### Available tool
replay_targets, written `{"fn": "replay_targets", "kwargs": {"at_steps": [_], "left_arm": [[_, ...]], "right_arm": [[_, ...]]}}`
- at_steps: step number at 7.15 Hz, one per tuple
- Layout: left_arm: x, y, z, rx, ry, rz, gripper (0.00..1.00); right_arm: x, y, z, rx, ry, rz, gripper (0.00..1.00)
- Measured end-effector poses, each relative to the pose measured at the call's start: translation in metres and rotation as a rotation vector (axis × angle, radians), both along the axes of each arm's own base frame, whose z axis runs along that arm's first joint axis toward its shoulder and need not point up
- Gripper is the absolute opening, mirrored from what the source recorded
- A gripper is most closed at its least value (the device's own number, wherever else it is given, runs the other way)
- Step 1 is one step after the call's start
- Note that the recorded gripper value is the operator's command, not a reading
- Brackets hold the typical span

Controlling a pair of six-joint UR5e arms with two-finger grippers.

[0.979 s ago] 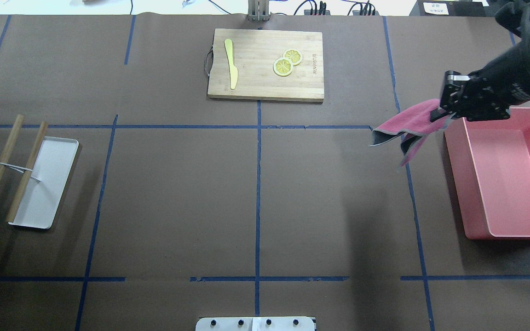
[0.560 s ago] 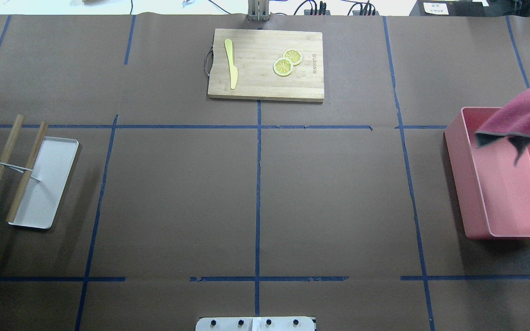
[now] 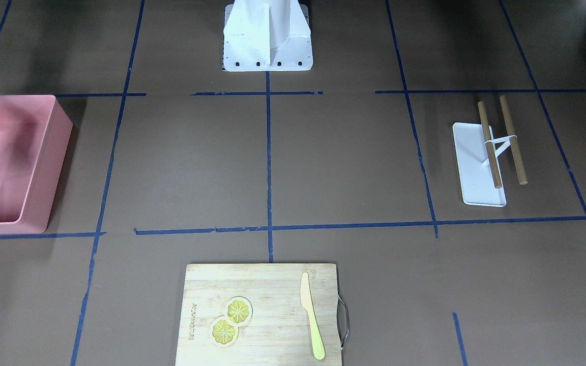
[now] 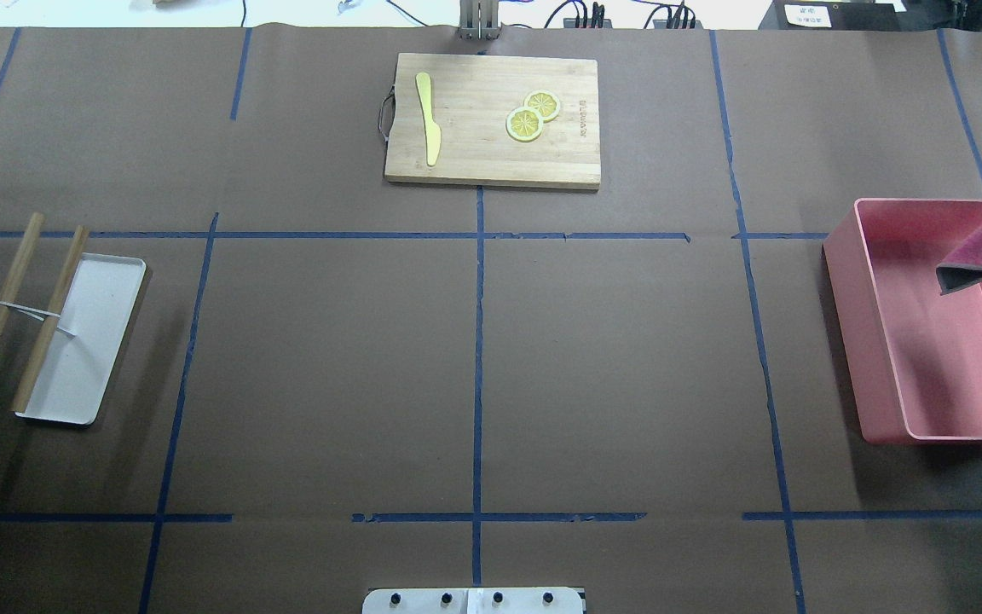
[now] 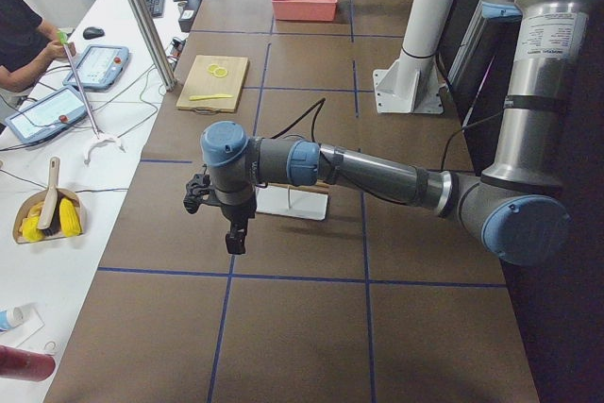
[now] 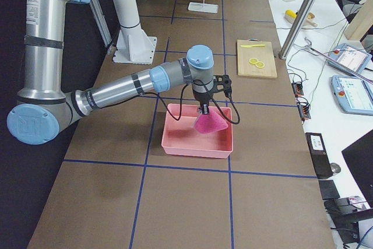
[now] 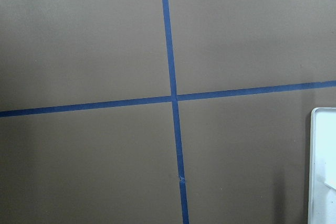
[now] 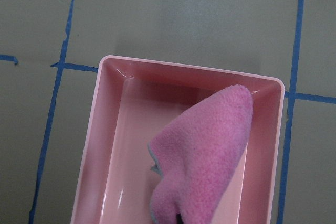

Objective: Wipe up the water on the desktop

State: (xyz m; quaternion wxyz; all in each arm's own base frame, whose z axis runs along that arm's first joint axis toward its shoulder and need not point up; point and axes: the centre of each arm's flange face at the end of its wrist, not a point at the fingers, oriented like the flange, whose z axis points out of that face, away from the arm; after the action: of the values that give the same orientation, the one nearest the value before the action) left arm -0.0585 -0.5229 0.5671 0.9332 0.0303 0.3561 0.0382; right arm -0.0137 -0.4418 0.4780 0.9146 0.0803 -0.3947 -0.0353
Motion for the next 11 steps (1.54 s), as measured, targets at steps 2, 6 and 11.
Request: {"fn": "replay_targets", "kwargs": {"at_steps": [2,6,11], "left_arm": [[0.000,0.000,0.000,0.000,0.001,0.000,1.00],[0.000,0.000,0.005,-0.008,0.001,0.002,1.00],[0.000,0.004,0.014,-0.025,0.001,0.005,1.00]], "right_arm": [[-0.001,-0.005,-0.006,-0.021,-0.002,0.001,1.00],[0.007,-0.022,-0.012,-0.070,0.014,-0.004,1.00],[0.091,-0.013,0.135,-0.088,-0.045,-0.071,1.00]]}}
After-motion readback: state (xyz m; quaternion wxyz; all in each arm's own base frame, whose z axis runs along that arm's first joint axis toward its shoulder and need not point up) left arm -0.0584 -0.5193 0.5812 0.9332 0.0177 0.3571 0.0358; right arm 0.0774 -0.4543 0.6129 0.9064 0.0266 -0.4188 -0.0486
